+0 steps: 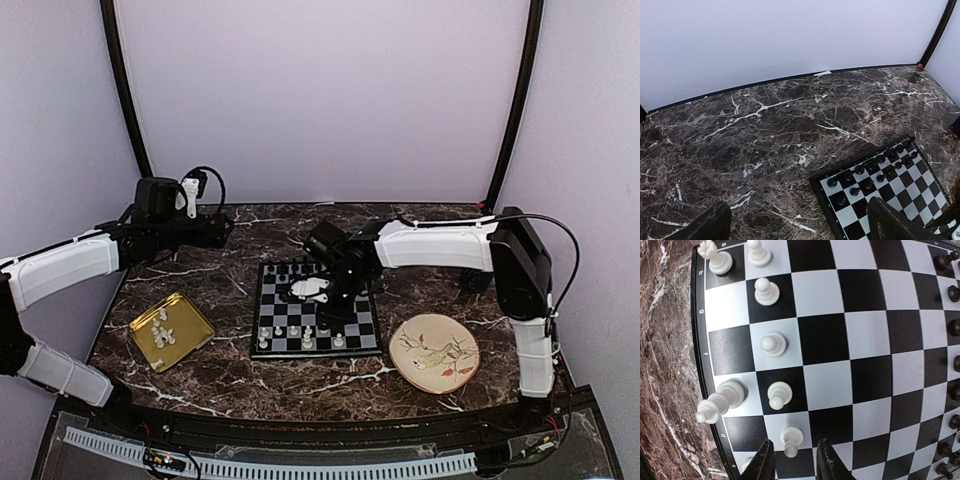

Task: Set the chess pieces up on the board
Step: Place the pawn at e2, then pick up the king from the storage box.

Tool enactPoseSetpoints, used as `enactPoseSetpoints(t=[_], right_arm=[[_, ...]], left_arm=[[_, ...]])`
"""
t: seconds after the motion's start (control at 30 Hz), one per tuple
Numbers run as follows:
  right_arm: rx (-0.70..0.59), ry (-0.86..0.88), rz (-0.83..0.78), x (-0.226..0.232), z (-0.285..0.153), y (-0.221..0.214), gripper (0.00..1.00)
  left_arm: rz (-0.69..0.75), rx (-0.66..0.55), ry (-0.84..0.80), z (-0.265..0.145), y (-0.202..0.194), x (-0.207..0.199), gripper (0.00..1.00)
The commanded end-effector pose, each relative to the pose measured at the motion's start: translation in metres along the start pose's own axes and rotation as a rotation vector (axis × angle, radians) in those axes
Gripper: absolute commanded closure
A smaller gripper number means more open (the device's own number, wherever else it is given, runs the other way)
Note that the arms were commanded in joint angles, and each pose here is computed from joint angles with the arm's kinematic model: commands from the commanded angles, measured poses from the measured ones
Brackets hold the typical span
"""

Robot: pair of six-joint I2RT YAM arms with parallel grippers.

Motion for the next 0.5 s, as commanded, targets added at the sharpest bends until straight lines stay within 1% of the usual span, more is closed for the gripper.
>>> enactPoseSetpoints(t=[0.0,0.07,0.23,0.33,0.47], right_arm=[[-0.141,-0.01,0.039,-0.019,-0.056,0.021,0.7],[-0.193,-0.004,0.079,-0.031,-0.077,0.02,0.69],[-0.329,0.021,0.178,-0.059,-0.126,0.0,0.69],[-0.416,0.043,0.235,-0.073,-0.146,-0.016,0.68],[-0.485,0.059,0.289,-0.088,-0.151,-0.038,0.67]], left_arm=[[-0.057,0.148,0.125,-0.002,-0.003,0.02,0.03],[-0.079,0.225,0.146,-0.006,-0.01,0.024,0.07],[-0.193,0.452,0.173,-0.029,-0.056,0.028,0.34],[-0.247,0.568,0.185,-0.045,-0.079,0.032,0.41],[-0.29,0.736,0.19,-0.065,-0.108,0.032,0.48]])
Point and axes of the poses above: each gripper's point midway between its finger pads, its own z axis out along the fingers, its own x axis along the line the jaws close on, y = z × x, the point moved 3 cm from there along -z, back along the fingers, and after that the axes turned 14 degrees about z, right-handed, at the moved point
